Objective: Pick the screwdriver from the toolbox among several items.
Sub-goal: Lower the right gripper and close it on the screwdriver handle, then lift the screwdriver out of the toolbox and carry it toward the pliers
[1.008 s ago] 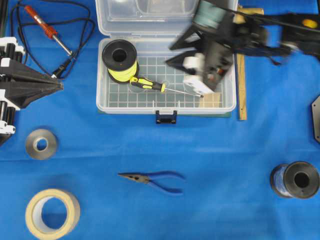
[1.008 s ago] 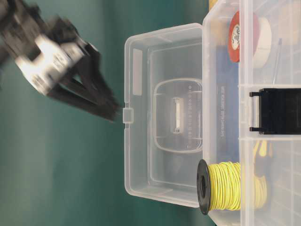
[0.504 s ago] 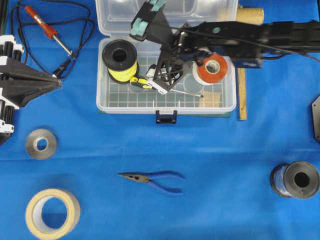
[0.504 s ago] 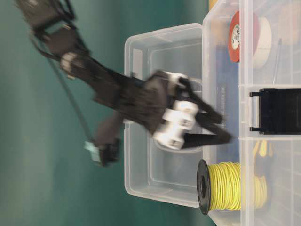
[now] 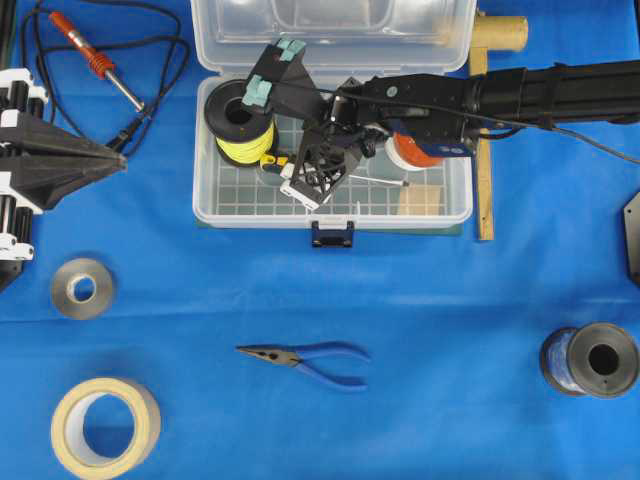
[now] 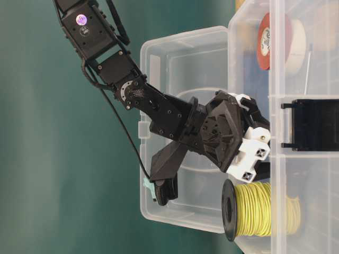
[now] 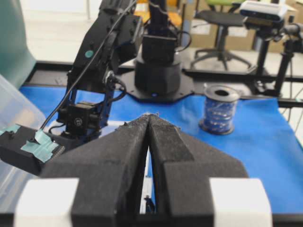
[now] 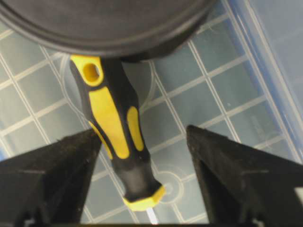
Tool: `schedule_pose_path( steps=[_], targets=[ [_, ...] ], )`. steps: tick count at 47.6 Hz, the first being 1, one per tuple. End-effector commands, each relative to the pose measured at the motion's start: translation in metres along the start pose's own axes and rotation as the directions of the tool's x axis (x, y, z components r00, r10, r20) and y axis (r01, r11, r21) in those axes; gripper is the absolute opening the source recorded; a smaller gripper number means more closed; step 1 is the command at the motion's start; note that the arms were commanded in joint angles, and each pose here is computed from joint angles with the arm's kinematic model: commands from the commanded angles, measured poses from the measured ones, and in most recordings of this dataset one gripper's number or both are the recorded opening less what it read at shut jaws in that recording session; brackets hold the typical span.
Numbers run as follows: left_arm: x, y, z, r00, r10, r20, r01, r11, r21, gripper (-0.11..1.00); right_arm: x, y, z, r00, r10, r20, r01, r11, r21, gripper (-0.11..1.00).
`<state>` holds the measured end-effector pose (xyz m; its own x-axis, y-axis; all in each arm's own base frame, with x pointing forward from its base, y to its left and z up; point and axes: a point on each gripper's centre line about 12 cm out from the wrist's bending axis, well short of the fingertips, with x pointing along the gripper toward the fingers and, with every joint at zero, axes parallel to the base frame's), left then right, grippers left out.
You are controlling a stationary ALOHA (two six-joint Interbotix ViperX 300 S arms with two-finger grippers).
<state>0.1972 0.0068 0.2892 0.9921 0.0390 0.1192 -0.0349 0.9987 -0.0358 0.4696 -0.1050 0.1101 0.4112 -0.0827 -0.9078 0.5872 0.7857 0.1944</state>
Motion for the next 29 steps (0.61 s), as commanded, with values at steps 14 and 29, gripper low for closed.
schedule_pose_path(
  steps=[14, 29],
  targets=[
    [0.002, 0.001, 0.004, 1.0, 0.005, 0.011, -0.005, 1.0, -0.002, 0.0, -0.029, 0.014, 0.005, 1.0, 0.02, 0.017, -0.019, 0.999, -0.03, 0.31],
    [0.002, 0.001, 0.004, 1.0, 0.005, 0.009, -0.005, 1.0, -0.012, 0.0, -0.132, 0.02, 0.018, 0.994, 0.051, 0.093, -0.047, 0.998, -0.036, 0.27]
  ],
)
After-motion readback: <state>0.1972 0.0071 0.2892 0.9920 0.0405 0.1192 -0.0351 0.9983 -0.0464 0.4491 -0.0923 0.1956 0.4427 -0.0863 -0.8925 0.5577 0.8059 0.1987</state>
